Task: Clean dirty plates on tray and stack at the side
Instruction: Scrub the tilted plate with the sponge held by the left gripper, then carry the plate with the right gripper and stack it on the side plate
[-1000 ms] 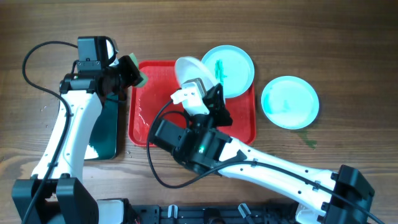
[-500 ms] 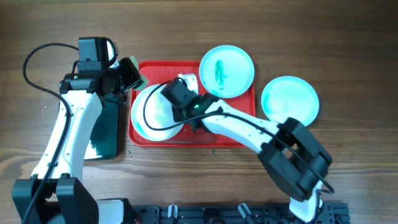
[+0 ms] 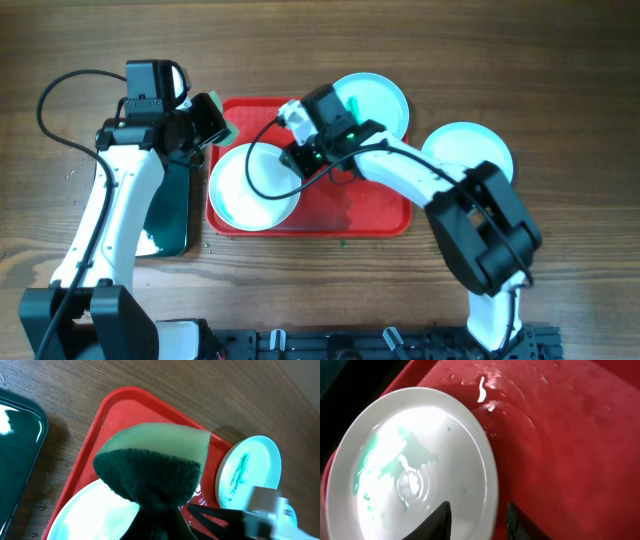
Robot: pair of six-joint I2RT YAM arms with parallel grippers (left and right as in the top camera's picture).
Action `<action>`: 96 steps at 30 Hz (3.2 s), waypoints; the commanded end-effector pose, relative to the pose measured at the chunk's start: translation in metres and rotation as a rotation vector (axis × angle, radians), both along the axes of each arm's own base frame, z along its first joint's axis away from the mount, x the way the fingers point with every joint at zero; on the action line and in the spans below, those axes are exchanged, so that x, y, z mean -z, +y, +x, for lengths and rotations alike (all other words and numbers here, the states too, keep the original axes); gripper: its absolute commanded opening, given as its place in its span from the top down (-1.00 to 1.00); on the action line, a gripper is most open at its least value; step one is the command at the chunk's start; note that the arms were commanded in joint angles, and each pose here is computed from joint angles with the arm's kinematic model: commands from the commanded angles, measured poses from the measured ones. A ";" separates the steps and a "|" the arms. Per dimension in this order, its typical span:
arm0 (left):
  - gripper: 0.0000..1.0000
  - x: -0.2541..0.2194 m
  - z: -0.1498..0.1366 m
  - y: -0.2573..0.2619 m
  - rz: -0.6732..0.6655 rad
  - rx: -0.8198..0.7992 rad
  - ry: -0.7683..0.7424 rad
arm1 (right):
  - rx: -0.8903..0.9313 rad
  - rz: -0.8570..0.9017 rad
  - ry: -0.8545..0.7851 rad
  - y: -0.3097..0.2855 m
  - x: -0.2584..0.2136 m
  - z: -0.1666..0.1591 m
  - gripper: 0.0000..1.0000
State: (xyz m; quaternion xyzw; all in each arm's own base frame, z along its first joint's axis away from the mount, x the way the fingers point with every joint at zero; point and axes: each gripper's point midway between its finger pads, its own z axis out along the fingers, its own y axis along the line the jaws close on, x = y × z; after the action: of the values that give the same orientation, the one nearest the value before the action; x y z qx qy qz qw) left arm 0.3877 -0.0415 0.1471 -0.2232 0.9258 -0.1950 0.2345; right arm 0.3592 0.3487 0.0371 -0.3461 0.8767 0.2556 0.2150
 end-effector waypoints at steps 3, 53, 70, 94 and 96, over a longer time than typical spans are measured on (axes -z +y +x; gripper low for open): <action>0.92 0.002 0.000 -0.001 0.000 -0.002 0.006 | 0.067 -0.015 0.051 0.007 0.030 0.003 0.51; 0.92 0.149 -0.011 0.003 0.510 0.116 0.167 | 0.705 -0.160 0.252 -0.067 0.039 0.016 0.91; 0.92 0.013 0.049 -0.047 -0.238 0.322 -0.062 | 0.579 -0.164 0.328 -0.058 0.041 -0.005 0.82; 0.92 0.024 0.036 -0.024 -0.061 0.169 0.100 | 0.724 -0.499 -0.296 -0.149 -0.119 -0.012 0.91; 0.92 0.024 0.036 -0.023 -0.056 0.167 0.100 | 0.784 -0.592 -0.449 -0.155 -0.134 -0.019 0.92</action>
State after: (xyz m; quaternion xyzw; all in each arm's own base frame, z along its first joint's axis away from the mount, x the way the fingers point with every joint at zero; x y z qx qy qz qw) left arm 0.4235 -0.0673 0.1237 -0.1550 0.9452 -0.2377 0.1615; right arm 0.3316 0.2226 0.1415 -0.0997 0.9589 -0.0093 0.2656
